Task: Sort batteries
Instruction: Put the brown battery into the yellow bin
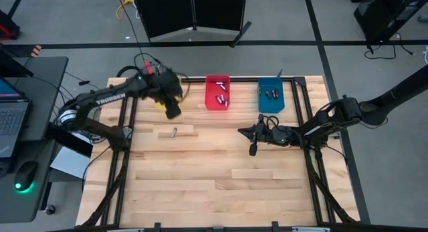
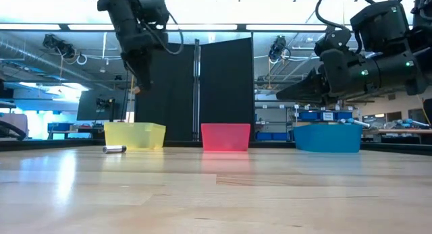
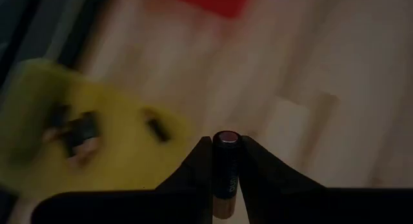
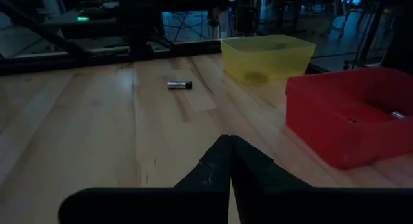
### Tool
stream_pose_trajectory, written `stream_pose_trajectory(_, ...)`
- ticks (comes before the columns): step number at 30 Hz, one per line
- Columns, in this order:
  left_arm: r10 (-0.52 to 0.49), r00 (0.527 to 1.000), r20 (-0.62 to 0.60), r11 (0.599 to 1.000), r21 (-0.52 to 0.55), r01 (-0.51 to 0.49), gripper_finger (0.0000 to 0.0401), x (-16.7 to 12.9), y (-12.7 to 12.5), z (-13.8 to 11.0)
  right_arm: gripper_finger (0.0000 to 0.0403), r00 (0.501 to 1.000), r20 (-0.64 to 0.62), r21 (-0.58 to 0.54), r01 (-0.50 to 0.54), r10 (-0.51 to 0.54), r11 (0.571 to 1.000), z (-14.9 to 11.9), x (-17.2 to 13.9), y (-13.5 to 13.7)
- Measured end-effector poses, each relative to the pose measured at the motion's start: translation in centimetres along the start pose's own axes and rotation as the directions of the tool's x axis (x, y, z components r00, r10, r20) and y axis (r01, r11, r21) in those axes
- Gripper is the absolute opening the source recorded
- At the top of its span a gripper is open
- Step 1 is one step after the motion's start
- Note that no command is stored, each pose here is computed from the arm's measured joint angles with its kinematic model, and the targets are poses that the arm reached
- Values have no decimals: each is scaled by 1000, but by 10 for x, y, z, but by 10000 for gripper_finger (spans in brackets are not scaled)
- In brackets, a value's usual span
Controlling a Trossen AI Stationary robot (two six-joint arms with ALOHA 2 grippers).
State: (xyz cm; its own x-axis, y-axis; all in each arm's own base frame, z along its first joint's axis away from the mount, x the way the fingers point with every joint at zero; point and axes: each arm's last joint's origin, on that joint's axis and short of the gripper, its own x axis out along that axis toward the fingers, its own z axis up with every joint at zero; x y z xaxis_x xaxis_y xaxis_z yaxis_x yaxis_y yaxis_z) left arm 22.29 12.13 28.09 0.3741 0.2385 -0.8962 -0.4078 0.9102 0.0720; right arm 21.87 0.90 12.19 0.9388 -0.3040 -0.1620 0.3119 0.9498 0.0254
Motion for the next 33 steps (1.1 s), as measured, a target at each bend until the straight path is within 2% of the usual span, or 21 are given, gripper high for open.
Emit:
stream_pose_trajectory(4,42,999,-13,995,-88,-43,53,-1,39,-3,9,1000,-20,9,2,-2,1000,-2,0,0)
stream_pose_trajectory(8,75,996,-55,980,-179,-84,53,14,71,-7,8,999,-35,3,3,-3,1000,-4,0,0)
stream_pose_trajectory(12,66,992,-104,978,-193,-85,53,38,90,-8,14,999,-47,-2,4,-4,1000,-5,0,0)
stream_pose_trajectory(18,27,978,-206,984,-168,-63,53,75,100,-11,8,999,-48,-2,4,-4,1000,-5,0,0)
stream_pose_trajectory(24,7,963,-269,989,-139,-46,53,99,103,-14,11,999,-48,-3,4,-4,1000,-5,0,0)
stream_pose_trajectory(33,8,953,-302,986,-155,-58,53,127,119,-21,10,999,-49,-4,4,-4,1000,-5,0,-1)
